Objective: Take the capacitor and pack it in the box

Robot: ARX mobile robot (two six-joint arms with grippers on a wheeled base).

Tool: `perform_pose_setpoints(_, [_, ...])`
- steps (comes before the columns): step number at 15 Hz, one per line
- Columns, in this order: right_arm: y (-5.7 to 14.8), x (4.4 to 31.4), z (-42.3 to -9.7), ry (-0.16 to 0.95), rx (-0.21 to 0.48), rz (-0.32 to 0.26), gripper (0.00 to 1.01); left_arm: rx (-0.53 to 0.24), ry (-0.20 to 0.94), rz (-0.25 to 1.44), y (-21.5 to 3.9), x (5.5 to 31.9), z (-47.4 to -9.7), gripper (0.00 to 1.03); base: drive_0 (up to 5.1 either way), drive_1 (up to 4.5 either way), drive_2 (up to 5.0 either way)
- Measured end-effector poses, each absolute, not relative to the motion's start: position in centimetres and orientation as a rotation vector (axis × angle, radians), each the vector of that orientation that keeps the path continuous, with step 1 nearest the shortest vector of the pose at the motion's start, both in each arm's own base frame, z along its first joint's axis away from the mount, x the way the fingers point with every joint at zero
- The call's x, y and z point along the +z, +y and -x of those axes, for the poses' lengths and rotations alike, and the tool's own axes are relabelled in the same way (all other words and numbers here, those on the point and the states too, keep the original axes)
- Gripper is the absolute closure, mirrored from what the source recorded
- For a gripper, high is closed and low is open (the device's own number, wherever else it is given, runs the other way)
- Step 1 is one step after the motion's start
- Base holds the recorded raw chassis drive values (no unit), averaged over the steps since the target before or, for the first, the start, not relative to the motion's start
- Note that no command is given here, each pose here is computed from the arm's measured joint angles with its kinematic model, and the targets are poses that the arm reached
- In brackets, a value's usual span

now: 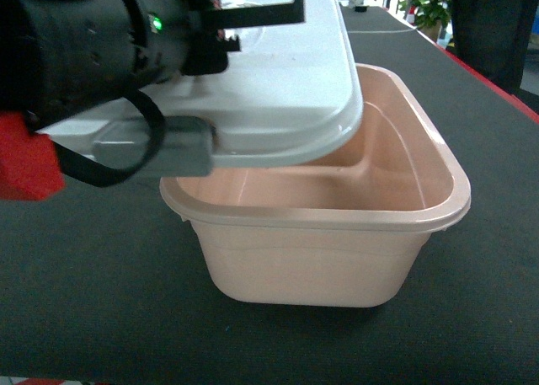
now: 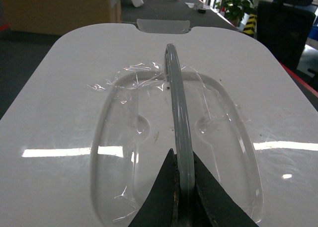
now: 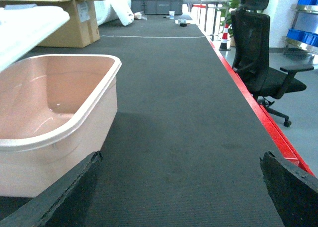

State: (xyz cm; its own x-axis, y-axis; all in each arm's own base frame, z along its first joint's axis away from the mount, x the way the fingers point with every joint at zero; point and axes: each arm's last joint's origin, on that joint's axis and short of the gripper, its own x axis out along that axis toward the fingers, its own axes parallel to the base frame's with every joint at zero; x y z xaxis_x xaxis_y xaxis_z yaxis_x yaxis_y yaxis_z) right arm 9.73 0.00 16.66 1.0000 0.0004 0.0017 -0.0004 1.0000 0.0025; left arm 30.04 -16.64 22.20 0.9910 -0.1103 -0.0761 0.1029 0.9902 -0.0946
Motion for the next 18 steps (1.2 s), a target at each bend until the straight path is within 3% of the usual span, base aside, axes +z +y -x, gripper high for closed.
perform_pose_setpoints(2, [0.0, 16.7, -9.7, -0.002, 0.0, -0.003, 0.03, -0.128, 0.093, 0.084, -18.8, 21.7, -30.1, 1.01, 0.0, 0.0, 0.0])
perform_pose_setpoints(8, [0.0, 16.7, -9.7, -0.002, 0.0, -0.003, 0.03, -0.149, 0.097, 0.104, -21.8, 20.8, -30.4, 1.01, 0.0, 0.0, 0.0])
perform_pose_setpoints(18, [0.0, 16.7, -9.7, -0.002, 0.0, -0.003, 0.03, -0.146, 0.129, 0.104, -23.4, 19.8, -31.0, 1.01, 0.0, 0.0, 0.0])
